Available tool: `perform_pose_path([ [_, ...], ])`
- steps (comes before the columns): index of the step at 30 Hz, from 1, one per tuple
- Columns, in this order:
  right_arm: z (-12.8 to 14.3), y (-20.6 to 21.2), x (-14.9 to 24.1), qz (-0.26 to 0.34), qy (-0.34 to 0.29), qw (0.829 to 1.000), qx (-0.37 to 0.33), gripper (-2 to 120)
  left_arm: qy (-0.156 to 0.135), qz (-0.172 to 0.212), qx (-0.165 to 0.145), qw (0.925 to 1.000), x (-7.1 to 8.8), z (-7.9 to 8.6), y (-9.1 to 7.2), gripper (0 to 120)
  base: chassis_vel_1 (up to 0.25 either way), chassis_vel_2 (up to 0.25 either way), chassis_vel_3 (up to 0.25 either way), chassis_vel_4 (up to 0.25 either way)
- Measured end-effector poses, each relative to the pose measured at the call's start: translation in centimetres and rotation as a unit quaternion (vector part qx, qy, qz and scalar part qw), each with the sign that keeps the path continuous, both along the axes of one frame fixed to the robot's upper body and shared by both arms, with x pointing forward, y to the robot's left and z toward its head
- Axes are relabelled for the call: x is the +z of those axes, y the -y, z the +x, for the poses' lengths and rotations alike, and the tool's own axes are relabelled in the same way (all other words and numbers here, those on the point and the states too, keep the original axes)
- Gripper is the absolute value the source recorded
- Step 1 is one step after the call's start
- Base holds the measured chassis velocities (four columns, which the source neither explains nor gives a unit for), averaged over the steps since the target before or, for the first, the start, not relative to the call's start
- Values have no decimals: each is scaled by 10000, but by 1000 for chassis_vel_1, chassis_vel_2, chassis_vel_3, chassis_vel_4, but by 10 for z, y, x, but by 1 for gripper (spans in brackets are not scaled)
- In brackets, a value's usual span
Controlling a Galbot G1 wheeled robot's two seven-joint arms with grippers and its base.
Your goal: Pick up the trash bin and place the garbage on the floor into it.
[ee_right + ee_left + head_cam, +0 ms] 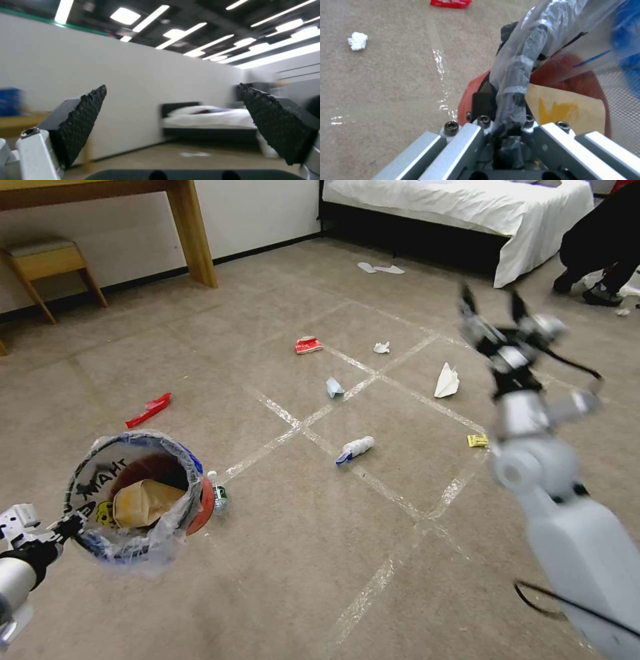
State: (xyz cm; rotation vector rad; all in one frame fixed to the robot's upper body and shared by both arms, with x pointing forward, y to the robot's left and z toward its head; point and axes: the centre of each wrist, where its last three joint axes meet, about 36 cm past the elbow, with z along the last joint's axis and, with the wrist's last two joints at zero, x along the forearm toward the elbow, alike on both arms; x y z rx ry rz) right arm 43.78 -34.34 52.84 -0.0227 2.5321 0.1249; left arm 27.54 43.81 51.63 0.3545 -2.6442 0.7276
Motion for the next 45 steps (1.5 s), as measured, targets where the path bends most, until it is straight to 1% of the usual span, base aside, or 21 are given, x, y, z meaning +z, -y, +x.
perform_pose_path([
  [1,0,0,0,0,0,10000,0,100,0,0,0,10000,0,0,0,0,0,0,0,0],
  [2,-15,5,-20,-28,-160,9995,-271,100,20,36,19,10000,-1,-1,1,0,0,0,0,0],
  [3,-15,5,-20,-28,-160,9995,-271,100,20,36,19,10000,-1,-1,1,0,0,0,0,0],
  [4,-22,6,-29,-34,-256,9990,-353,100,31,47,24,10000,-1,-1,1,0,0,0,0,0],
  [5,-37,6,-51,-49,-481,9976,-503,100,48,62,36,10000,-2,-2,2,0,0,0,0,0],
  [6,-37,6,-51,-49,-481,9976,-503,100,48,62,36,10000,-2,-2,2,0,0,0,0,0],
  [8,-63,-1,-80,-19,-813,9946,-648,100,93,93,36,9999,-3,-3,4,0,0,0,0,0],
  [10,-67,-2,-84,-5,-857,9941,-666,100,99,107,38,9999,-3,-3,4,0,0,0,0,0],
  [12,-80,-7,-94,-22,-998,9925,-708,100,125,157,36,9998,-4,-5,5,0,0,0,0,0],
  [15,-83,-9,-98,-85,-1028,9919,-735,100,133,158,37,9998,-4,-5,5,0,0,0,0,0],
  [17,-86,-15,-110,-183,-1134,9900,-817,100,147,162,48,9997,-3,-6,4,0,0,0,0,0],
  [21,-87,-20,-118,-153,-1228,9888,-838,100,119,159,57,9998,-5,-5,2,0,0,0,0,0],
  [32,-78,-27,-121,-115,-1275,9883,-826,100,48,147,97,9998,-10,-2,-6,0,0,0,0,0],
  [45,-74,-27,-128,-180,-1339,9883,-705,100,-32,122,207,9997,-12,-8,-7,0,0,0,0,0],
])
